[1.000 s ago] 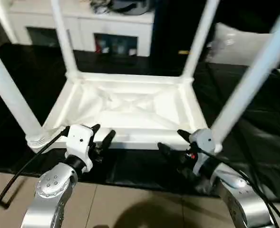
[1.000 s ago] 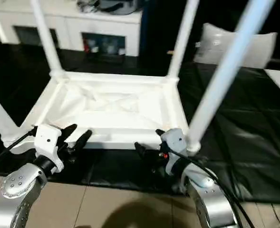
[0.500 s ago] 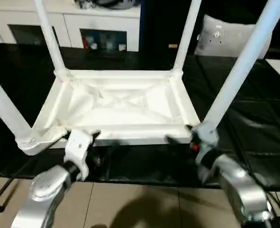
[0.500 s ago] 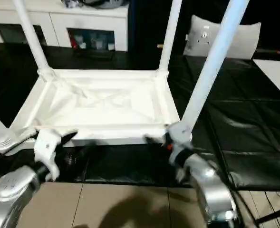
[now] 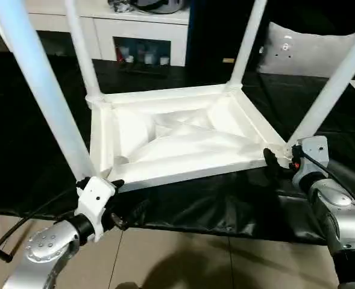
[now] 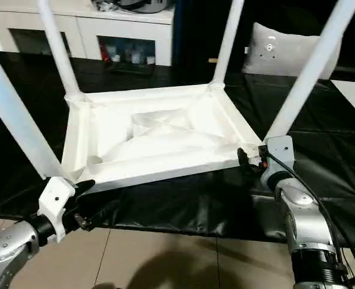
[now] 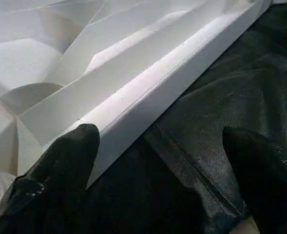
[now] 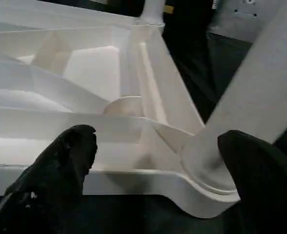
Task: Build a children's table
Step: Rotate leg to tighten
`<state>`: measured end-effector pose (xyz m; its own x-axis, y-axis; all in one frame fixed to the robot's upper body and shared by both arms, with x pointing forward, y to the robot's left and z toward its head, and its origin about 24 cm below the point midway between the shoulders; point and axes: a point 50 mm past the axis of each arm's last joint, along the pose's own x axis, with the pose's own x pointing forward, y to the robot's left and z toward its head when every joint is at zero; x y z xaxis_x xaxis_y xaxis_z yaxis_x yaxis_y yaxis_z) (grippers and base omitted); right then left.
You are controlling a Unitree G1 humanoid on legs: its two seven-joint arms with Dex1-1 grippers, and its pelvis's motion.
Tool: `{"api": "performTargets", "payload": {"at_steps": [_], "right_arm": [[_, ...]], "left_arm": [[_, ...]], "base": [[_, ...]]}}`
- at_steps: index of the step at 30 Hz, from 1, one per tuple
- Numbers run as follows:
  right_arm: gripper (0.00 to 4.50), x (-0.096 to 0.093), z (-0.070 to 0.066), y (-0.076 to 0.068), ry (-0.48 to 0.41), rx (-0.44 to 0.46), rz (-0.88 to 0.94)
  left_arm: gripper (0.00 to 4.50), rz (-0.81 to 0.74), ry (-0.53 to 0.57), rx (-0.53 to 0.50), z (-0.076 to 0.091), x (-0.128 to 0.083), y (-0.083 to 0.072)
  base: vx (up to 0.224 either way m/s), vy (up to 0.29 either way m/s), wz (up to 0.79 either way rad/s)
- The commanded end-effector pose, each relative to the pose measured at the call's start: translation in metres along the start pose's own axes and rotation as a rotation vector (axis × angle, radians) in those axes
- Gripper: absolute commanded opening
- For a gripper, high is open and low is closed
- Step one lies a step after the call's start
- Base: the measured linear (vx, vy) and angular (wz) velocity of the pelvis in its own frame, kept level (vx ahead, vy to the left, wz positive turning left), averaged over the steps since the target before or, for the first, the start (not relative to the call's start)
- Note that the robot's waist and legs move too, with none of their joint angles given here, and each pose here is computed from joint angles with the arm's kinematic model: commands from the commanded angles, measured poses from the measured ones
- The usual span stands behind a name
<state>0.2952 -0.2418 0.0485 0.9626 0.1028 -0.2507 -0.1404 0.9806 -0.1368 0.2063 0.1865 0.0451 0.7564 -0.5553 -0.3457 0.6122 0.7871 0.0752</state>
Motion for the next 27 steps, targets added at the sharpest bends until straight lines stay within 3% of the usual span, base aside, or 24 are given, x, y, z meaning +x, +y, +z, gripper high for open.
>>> {"api": "performTargets", "payload": {"at_steps": [1,10,19,27], "right_arm": [[4.5,0.003,0.003,0.002,-0.021,-0.009,0.006],[4.5,0.008,0.004,-0.003,-0.024,-0.009,-0.015],[4.5,0.01,0.007,-0.013,-0.028,-0.031,-0.035],[4.5,0.011,0.01,-0.016,-0.029,-0.063,-0.041]], "left_arm": [[4.44,-0.01,0.078,-0.002,-0.011,-0.002,0.0],[4.44,0.08,0.137,0.051,-0.021,-0.002,0.019],[4.44,0.275,0.059,0.19,0.001,0.03,0.053],[4.44,0.351,-0.019,0.23,0.012,0.042,0.061]], "base": [[0.0,0.0,0.0],[0.0,0.0,0.0],[0.0,0.0,0.0],[0.0,0.0,0.0]]}}
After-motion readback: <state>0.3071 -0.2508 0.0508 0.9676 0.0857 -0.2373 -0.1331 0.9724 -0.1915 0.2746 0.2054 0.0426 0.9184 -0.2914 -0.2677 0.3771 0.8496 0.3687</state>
